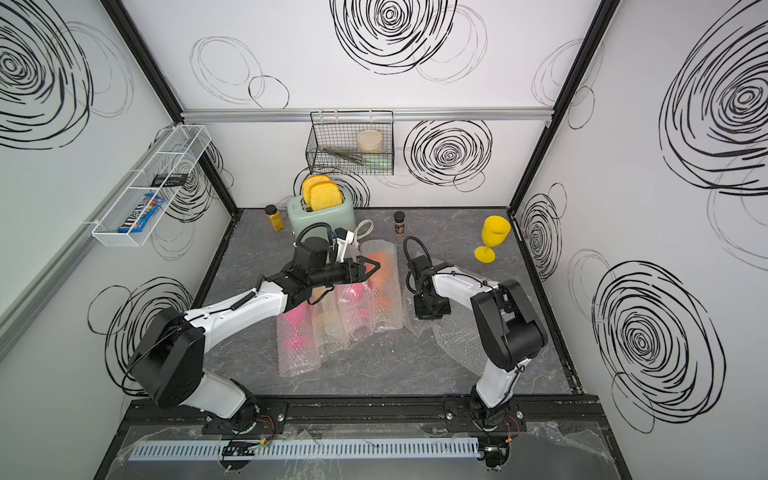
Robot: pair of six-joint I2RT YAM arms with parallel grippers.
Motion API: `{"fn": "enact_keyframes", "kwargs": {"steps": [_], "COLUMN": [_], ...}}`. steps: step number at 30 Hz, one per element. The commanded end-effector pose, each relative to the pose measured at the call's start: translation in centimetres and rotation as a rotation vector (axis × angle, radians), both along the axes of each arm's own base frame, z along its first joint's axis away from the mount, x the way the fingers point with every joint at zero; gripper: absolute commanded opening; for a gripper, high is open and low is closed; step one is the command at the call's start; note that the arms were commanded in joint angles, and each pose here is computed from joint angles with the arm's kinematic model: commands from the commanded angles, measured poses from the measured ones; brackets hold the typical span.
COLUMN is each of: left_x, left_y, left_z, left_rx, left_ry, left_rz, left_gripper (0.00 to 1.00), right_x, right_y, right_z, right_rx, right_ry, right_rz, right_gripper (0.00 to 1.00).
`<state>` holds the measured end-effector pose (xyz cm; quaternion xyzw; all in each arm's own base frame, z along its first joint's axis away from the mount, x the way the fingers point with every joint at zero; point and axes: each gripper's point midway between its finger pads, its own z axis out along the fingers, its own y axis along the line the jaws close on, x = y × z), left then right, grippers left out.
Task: Unpack wine glasses from bubble wrap
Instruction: Move the bubble wrap to the center of the board.
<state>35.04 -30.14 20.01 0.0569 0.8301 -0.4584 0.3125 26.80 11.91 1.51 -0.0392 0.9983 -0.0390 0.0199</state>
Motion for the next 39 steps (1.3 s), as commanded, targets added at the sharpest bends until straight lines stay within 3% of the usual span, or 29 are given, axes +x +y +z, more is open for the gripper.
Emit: {"fn": "enact_keyframes", "kwargs": {"steps": [1,6,11,15,22,26,29,32,35,36,39], "left_x": [0.4,0.4,0.4,0.3,0.2,0.3,0.3,0.2,0.2,0.1,0.1], "left_y": [-0.1,-0.4,-0.5,-0.2,-0.1,-0.1,-0.2,-0.5,-0.9,-1.0,-0.9], "left_z": [1.1,1.0,1.1,1.3,1.0,0.8,0.8,0.5,0.5,0.6,0.7], "left_rx": [-0.042,-0.054,-0.066,-0.067,-0.061,-0.047,-0.049,-0.054,-0.072,-0.071,-0.054], "left_ry": [-0.031,-0.024,-0.018,-0.024,-0.015,-0.012,-0.009,0.001,0.013,0.009,0.0], "left_rz": [-0.001,-0.014,-0.022,-0.02,-0.022,-0.021,-0.025,-0.028,-0.038,-0.039,-0.036], "left_gripper": [0.8,0.8,0.8,0.8,0.8,0.8,0.8,0.8,0.8,0.8,0.8], "right_x": [-3.6,-2.2,2.3,5.1,5.5,3.9,3.4,3.0,2.9,2.8,3.2], "right_y": [-2.3,-1.4,0.6,-0.4,-4.6,-6.1,-5.4,-6.3,-5.2,-4.9,-4.2], "right_z": [0.7,2.0,3.7,3.6,3.8,4.4,5.7,6.4,6.7,6.7,7.8], "right_rx": [-0.148,-0.116,-0.062,-0.128,-0.288,-0.235,-0.162,-0.2,-0.16,-0.153,-0.137], "right_ry": [0.179,0.181,0.047,-0.039,-0.054,-0.06,-0.149,-0.179,-0.194,-0.194,-0.209], "right_rz": [0.068,0.075,0.148,0.223,0.272,0.23,0.279,0.305,0.328,0.337,0.335], "right_gripper": [0.14,0.14,0.14,0.04,0.02,0.04,0.05,0.36,0.58,0.63,0.66]}}
